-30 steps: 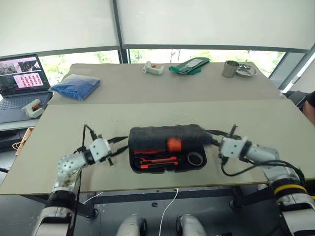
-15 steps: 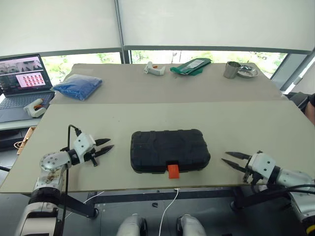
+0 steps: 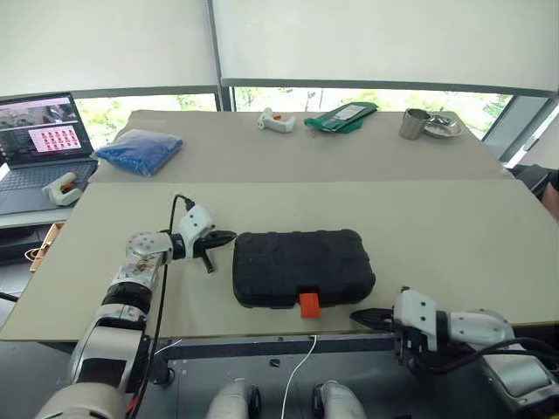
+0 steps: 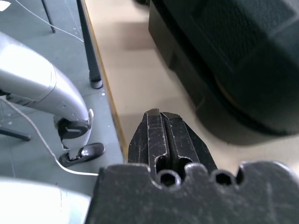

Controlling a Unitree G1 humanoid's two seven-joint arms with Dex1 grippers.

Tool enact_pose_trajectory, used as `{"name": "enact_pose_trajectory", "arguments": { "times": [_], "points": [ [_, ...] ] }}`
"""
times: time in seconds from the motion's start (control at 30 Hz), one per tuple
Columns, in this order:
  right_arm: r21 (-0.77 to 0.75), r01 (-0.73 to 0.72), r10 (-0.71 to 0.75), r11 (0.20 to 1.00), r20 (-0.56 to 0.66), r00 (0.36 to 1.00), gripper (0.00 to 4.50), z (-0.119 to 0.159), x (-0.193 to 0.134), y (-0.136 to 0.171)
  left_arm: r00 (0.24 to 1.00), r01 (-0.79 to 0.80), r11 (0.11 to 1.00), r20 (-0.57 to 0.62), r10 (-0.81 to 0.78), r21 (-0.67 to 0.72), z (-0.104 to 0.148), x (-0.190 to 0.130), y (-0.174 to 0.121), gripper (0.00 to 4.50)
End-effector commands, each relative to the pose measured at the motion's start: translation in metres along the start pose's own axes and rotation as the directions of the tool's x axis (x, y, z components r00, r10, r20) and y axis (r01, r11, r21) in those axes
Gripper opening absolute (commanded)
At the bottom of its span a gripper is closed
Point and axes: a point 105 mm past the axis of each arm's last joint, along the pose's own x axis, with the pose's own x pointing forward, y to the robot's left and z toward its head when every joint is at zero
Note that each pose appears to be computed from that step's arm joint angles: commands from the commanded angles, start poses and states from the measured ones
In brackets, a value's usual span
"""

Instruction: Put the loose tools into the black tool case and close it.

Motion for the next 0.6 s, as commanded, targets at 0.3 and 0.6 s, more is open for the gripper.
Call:
{"name": "enact_pose_trajectory", "arguments": {
  "times": [0.3,0.6],
  "points": [
    [-0.027,0.187,-0.185,0.982,0.058,0.981,0.06,0.014,0.034,-0.057,0.998,0.053,0.997,0.022,-0.052,-0.059,-0.001,-0.013,-0.005,0.05],
    [-0.072,0.284,-0.279,0.956,0.068,0.958,0.06,0.013,0.031,-0.102,0.985,-0.031,0.984,0.161,0.060,-0.174,0.016,-0.051,-0.001,0.05]
  ]
}}
